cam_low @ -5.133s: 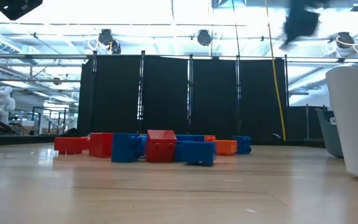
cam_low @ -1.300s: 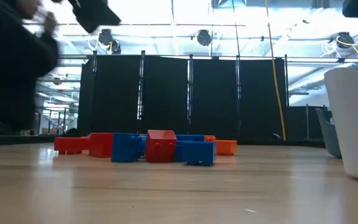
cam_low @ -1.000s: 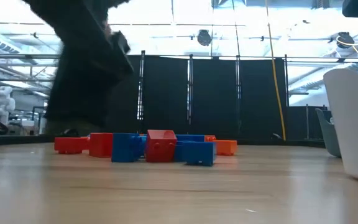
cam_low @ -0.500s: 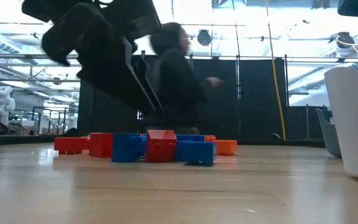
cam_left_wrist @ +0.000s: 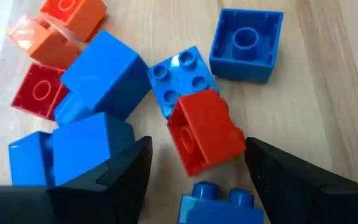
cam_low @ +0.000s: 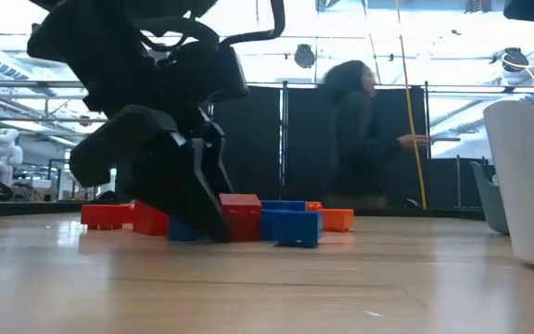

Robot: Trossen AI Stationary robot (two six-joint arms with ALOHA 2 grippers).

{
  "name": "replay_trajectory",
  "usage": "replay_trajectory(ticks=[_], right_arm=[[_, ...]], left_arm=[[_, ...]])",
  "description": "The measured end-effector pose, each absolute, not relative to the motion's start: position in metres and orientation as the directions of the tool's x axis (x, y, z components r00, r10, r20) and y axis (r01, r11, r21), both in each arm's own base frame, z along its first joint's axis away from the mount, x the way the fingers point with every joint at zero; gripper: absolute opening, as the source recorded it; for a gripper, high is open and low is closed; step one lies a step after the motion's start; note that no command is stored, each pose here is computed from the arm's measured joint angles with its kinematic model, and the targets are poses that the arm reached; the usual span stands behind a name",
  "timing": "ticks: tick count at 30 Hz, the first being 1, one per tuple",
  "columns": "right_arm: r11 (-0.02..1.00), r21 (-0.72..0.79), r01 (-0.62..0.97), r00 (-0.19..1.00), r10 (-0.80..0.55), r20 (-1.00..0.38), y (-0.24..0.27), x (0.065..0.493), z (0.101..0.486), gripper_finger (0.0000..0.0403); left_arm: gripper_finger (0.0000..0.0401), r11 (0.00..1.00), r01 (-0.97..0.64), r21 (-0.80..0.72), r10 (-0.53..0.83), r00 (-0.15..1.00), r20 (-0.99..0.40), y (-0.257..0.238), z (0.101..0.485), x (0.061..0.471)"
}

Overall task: Sort blocks by size
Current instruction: Put the small square red game piece into the white bin

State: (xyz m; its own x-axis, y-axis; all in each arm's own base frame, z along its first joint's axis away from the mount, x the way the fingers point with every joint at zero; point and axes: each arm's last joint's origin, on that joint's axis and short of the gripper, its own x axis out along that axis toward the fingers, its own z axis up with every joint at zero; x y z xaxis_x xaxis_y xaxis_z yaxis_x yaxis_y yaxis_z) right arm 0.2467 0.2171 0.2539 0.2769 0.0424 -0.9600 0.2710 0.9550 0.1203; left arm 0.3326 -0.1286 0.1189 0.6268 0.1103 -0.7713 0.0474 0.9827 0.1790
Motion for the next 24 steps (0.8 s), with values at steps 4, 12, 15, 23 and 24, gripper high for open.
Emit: replay_trajectory(ticks=[4, 12, 15, 23, 24], right_arm=[[0.955, 0.119, 0.271, 0.277, 0.041, -0.96, 0.217, 0.247, 0.254, 0.0171], [0.955, 0.117, 0.272, 0.28, 0.038, -0.959, 0.217, 0.247, 0.254, 0.0171], [0.956, 0.117, 0.268, 0.28, 0.038, -0.959, 0.217, 0.247, 0.254, 0.0171], [0.975, 0.101, 0.198, 0.277, 0.044, -0.96, 0.221, 0.243, 0.254, 0.0171], [0.978, 0.098, 0.183, 0.276, 0.044, -0.96, 0.222, 0.241, 0.254, 0.0171]], left_arm=[[0.0243, 0.984, 0.033, 0.173, 0.115, 0.625, -0.772, -0.129, 0.115, 0.334], [0.0137, 0.978, 0.006, 0.209, 0.153, 0.658, -0.738, -0.127, 0.119, 0.338], [0.0097, 0.979, 0.008, 0.202, 0.145, 0.668, -0.73, -0.129, 0.122, 0.341], [0.0097, 0.977, 0.013, 0.212, 0.154, 0.644, -0.749, -0.135, 0.145, 0.354], [0.0097, 0.977, 0.017, 0.214, 0.153, 0.645, -0.749, -0.137, 0.15, 0.355]])
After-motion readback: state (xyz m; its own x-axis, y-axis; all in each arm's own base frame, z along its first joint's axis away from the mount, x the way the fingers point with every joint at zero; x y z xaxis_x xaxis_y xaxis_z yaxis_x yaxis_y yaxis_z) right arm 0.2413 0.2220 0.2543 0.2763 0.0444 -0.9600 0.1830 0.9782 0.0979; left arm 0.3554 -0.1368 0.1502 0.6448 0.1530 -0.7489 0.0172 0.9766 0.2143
